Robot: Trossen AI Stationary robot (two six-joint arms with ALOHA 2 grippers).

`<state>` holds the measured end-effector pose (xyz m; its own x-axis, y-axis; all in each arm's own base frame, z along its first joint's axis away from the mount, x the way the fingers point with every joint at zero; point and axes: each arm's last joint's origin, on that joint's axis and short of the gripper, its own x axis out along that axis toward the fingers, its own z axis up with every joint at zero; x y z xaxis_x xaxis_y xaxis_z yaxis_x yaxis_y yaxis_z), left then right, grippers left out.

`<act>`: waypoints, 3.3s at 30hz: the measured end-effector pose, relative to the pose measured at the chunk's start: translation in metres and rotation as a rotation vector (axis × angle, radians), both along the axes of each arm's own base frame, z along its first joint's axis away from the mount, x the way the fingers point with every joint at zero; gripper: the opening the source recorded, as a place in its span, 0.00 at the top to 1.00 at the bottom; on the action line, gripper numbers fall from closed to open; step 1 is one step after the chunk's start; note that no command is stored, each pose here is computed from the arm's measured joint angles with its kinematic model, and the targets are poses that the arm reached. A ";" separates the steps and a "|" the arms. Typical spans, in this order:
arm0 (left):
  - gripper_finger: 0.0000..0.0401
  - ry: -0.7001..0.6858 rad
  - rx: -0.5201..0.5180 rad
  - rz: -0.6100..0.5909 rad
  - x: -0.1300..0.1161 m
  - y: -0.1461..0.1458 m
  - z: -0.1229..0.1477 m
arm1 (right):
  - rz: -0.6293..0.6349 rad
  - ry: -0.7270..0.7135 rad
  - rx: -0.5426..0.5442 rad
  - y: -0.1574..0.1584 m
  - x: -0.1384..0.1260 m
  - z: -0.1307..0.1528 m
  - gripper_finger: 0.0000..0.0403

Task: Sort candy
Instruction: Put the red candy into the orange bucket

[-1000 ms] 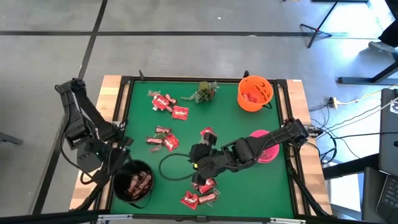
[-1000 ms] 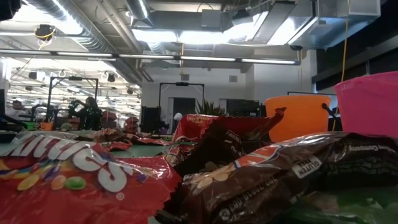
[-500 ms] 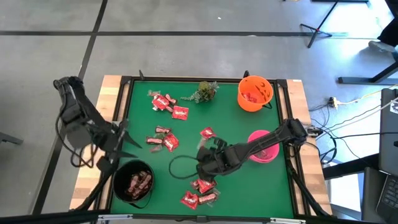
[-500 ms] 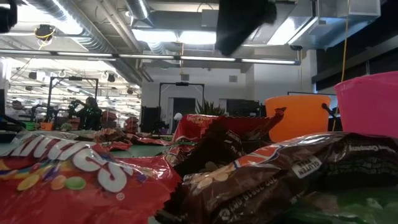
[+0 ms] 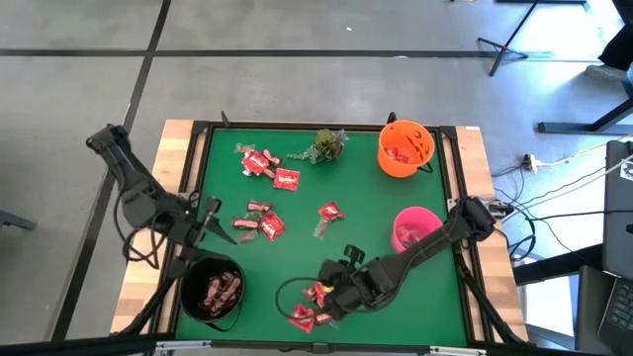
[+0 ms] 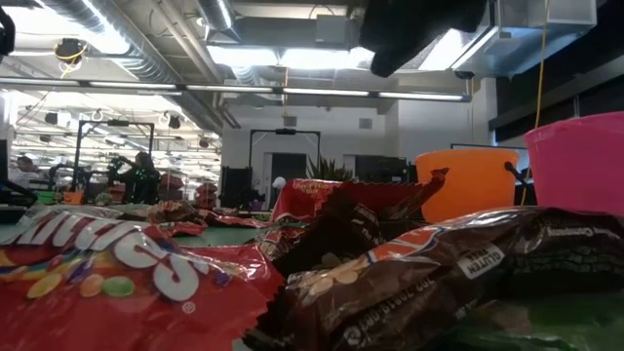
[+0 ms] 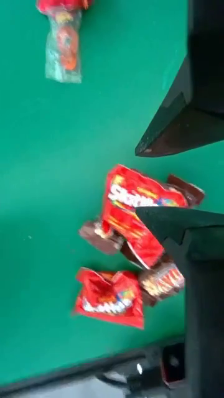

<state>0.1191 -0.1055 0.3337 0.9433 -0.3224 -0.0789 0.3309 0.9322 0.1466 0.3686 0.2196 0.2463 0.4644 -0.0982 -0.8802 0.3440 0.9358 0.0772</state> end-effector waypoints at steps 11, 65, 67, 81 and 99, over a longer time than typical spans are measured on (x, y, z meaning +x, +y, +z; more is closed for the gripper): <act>0.62 0.058 -0.003 0.022 0.013 -0.009 -0.010 | 0.021 0.058 0.062 0.006 0.020 -0.040 0.38; 0.62 0.100 0.041 0.038 0.023 -0.018 -0.020 | -0.101 0.218 -0.145 -0.023 0.033 -0.017 1.00; 0.62 0.100 0.041 0.038 0.023 -0.018 -0.020 | -0.098 0.195 -0.189 -0.022 0.031 -0.001 1.00; 0.62 0.100 0.041 0.036 0.023 -0.018 -0.020 | 0.043 -0.090 -0.221 -0.030 0.047 0.047 1.00; 0.62 0.099 0.074 0.024 0.023 -0.018 -0.021 | -0.240 -0.163 -0.130 -0.161 -0.028 0.012 1.00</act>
<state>0.1417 -0.1239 0.3124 0.9371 -0.2894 -0.1950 0.3246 0.9280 0.1828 0.3402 0.0584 0.2583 0.5481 -0.3290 -0.7690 0.5491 0.8351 0.0341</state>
